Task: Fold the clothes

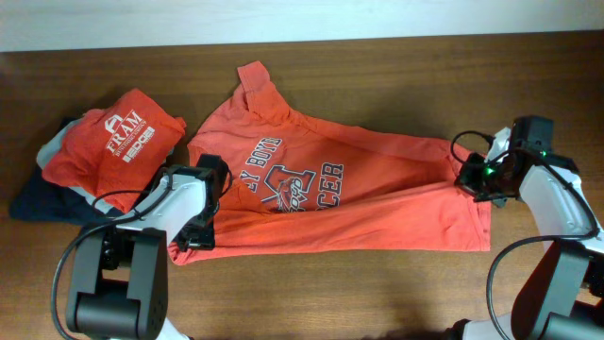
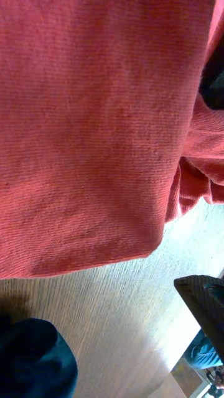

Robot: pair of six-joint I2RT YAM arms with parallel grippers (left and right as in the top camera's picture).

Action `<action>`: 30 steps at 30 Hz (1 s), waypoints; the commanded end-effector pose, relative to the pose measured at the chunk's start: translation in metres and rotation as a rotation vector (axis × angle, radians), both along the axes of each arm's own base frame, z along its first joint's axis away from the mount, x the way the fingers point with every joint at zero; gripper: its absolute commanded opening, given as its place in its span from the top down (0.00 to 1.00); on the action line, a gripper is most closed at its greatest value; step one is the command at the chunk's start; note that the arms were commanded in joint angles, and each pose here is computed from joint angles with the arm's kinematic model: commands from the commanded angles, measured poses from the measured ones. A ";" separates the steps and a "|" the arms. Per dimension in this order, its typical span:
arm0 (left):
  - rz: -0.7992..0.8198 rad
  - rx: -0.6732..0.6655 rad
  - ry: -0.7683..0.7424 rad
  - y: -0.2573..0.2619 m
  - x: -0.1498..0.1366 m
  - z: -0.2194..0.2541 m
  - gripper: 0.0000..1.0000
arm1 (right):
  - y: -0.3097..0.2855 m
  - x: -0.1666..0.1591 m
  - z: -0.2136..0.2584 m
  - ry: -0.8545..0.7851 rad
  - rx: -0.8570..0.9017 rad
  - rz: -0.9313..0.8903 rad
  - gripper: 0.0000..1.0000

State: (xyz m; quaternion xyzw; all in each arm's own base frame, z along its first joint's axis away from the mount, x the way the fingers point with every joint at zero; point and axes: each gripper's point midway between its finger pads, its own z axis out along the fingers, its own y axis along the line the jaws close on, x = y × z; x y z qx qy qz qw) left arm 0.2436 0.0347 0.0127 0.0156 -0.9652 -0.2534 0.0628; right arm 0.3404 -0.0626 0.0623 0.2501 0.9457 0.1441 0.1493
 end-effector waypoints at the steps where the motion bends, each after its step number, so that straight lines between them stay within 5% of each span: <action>1: 0.045 -0.098 0.020 -0.017 -0.006 -0.020 0.23 | -0.001 0.010 0.005 -0.035 -0.006 -0.007 0.50; 8: 0.044 -0.098 0.020 -0.017 -0.006 -0.020 0.23 | 0.000 0.003 0.003 -0.004 -0.002 -0.010 0.48; 14: 0.044 -0.099 0.017 -0.017 -0.005 -0.020 0.23 | -0.006 -0.055 -0.013 0.273 -0.041 -0.137 0.47; 18: 0.045 -0.100 0.017 -0.018 -0.006 -0.020 0.23 | -0.021 -0.058 -0.015 0.292 -0.126 -0.154 0.44; 23: 0.045 -0.099 0.020 -0.017 -0.006 -0.020 0.23 | -0.015 -0.073 -0.023 0.343 -0.106 -0.160 0.54; 26: 0.045 -0.100 0.020 -0.018 -0.006 -0.020 0.23 | -0.006 -0.098 -0.028 0.440 -0.082 -0.153 0.43; 30: 0.045 -0.100 0.016 -0.018 -0.005 -0.020 0.23 | 0.000 -0.117 -0.038 0.500 -0.065 -0.159 0.43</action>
